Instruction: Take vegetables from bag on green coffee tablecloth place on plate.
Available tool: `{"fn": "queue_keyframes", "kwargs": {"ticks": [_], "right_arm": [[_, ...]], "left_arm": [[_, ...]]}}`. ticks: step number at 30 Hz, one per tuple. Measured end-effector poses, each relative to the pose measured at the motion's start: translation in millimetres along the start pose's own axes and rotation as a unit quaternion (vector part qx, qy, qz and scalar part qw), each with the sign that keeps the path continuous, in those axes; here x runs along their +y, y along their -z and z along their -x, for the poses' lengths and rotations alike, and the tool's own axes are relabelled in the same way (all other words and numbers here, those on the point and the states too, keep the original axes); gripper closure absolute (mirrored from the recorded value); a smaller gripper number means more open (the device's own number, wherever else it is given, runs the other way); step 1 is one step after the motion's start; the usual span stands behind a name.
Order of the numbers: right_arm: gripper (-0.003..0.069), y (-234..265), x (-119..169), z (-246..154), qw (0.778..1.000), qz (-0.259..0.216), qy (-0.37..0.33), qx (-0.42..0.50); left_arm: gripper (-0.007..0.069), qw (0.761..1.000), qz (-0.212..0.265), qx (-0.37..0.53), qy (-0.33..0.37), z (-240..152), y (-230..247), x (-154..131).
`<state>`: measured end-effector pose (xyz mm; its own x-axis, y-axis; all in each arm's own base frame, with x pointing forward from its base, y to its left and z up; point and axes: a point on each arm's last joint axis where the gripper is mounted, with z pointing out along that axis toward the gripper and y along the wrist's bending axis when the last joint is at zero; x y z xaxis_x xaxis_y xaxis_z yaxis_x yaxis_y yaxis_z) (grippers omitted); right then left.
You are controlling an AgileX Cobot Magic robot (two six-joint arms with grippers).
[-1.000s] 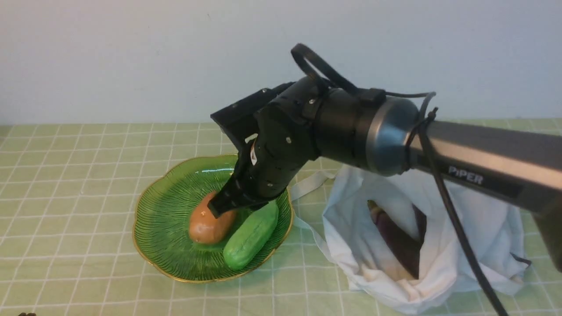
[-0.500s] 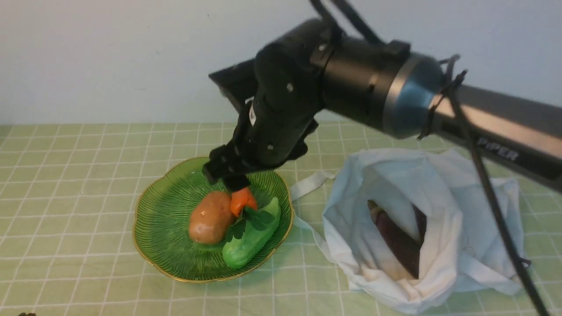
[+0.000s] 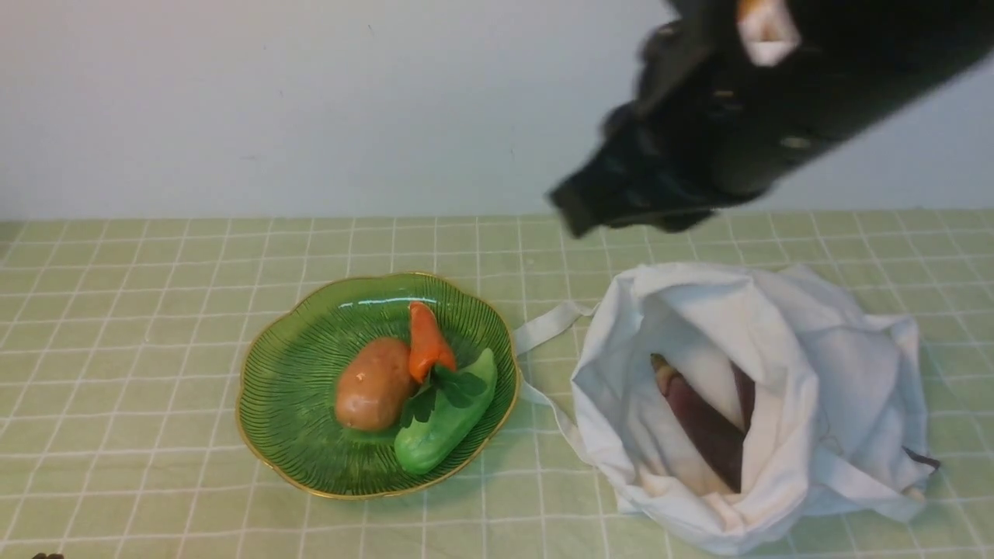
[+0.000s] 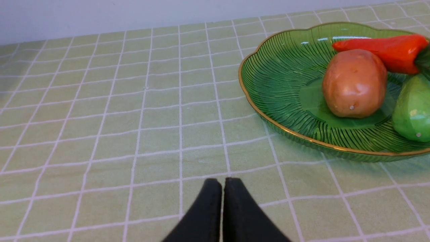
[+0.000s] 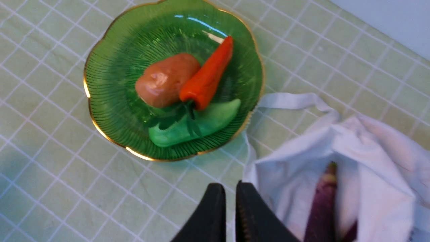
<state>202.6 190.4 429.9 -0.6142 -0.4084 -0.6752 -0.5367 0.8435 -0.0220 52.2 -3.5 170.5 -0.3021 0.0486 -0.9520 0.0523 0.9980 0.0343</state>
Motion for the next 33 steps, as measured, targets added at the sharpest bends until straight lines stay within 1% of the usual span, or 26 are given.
{"fn": "queue_keyframes", "kwargs": {"ticks": [1, 2, 3, 4, 7, 8, 9, 10, 12, 15, 20, 28, 30, 33], "right_arm": [[0.0661, 19, -8, -11, 0.999, -0.009, -0.006, -0.035], [0.0666, 26, -13, -22, 0.998, -0.015, -0.012, -0.052], [0.0669, 38, -17, -29, 0.996, -0.015, -0.017, -0.081], [0.0671, 52, -24, -46, 0.992, -0.015, -0.026, -0.123], [0.0673, 71, -32, -85, 0.974, 0.011, -0.037, -0.224], [0.0673, 72, -33, -87, 0.972, 0.013, -0.037, -0.231], [0.0673, 76, -34, -97, 0.964, 0.025, -0.035, -0.262], [0.0674, 82, -35, -112, 0.95, 0.043, -0.033, -0.306], [0.0674, 85, -35, -132, 0.933, 0.067, -0.034, -0.352], [0.0674, 87, -36, -149, 0.918, 0.089, -0.041, -0.384], [0.0674, 85, -38, -168, 0.913, 0.095, -0.043, -0.394], [0.0674, 84, -37, -170, 0.913, 0.099, -0.046, -0.394], [0.0674, 84, -37, -170, 0.911, 0.101, -0.044, -0.398], [0.0674, 88, -35, -167, 0.902, 0.103, -0.02, -0.42]], "left_arm": [[0.063, 1.0, 0.0, 0.0, 0.0, 0, 0, 0], [0.063, 1.0, 0.0, 0.0, 0.0, 0, 0, 0], [0.063, 1.0, 0.0, 0.0, 0.0, 0, 0, 0], [0.063, 1.0, 0.0, 0.0, 0.0, 0, 0, 0], [0.063, 1.0, 0.0, 0.0, 0.0, 0, 0, 0], [0.063, 1.0, 0.0, 0.0, 0.0, 0, 0, 0], [0.063, 1.0, 0.0, 0.0, 0.0, 0, 0, 0], [0.063, 1.0, 0.0, 0.0, 0.0, 0, 0, 0], [0.063, 1.0, 0.0, 0.0, 0.0, 0, 0, 0], [0.063, 1.0, 0.0, 0.0, 0.0, 0, 0, 0], [0.063, 1.0, 0.0, 0.0, 0.0, 0, 0, 0], [0.063, 1.0, 0.0, 0.0, 0.0, 0, 0, 0], [0.063, 1.0, 0.0, 0.0, 0.0, 0, 0, 0], [0.063, 1.0, 0.0, 0.0, 0.0, 0, 0, 0]]}}
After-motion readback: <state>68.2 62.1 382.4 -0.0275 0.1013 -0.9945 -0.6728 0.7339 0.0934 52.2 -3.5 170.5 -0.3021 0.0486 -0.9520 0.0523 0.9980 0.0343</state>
